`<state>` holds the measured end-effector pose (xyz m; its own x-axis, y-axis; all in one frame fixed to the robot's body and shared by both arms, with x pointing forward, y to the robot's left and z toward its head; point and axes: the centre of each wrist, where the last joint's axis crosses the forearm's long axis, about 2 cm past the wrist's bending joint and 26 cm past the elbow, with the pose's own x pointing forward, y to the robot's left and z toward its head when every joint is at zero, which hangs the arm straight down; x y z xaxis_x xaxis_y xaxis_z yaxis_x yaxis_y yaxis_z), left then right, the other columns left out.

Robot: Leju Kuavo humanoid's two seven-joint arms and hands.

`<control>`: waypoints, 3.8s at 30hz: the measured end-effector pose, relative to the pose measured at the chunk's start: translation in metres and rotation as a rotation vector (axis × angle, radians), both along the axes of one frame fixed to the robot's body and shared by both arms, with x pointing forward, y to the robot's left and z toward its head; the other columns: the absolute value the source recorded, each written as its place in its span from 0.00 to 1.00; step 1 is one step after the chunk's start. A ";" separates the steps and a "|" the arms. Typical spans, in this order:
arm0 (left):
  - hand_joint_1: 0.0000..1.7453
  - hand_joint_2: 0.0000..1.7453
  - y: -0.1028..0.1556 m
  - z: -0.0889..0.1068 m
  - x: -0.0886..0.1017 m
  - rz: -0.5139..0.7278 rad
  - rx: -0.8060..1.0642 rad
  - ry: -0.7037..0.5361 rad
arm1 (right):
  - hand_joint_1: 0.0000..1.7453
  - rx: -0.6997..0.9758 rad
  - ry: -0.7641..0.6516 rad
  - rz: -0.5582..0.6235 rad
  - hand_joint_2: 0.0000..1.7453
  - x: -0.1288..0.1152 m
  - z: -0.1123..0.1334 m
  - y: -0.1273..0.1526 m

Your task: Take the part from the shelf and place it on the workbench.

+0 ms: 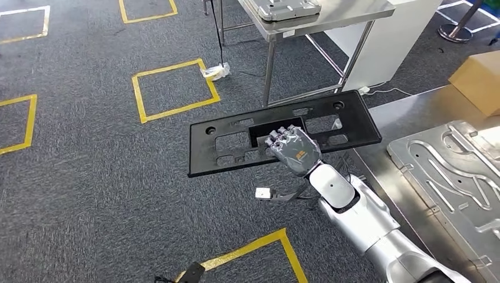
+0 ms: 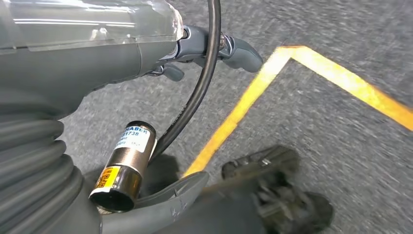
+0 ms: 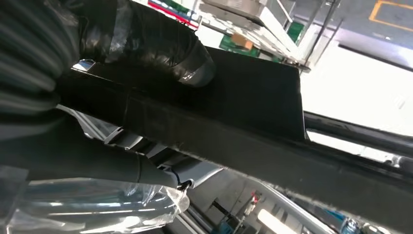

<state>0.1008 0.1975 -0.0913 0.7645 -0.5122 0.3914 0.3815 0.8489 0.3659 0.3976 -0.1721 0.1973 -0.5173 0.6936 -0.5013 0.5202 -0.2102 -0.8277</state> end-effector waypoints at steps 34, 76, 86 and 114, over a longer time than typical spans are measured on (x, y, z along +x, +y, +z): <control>0.00 1.00 0.000 -0.002 -0.009 -0.005 0.009 0.033 | 0.96 0.054 0.055 -0.104 1.00 -0.018 -0.043 -0.032; 0.00 1.00 0.000 -0.002 -0.012 0.038 0.013 0.057 | 0.96 0.104 0.028 -0.224 1.00 -0.038 -0.066 -0.081; 0.00 1.00 0.002 -0.005 -0.020 0.098 -0.008 0.133 | 0.96 0.112 0.022 -0.209 1.00 -0.040 -0.068 -0.071; 0.00 1.00 0.003 -0.005 -0.022 0.119 -0.006 0.163 | 0.96 0.110 0.035 -0.195 1.00 -0.038 -0.068 -0.064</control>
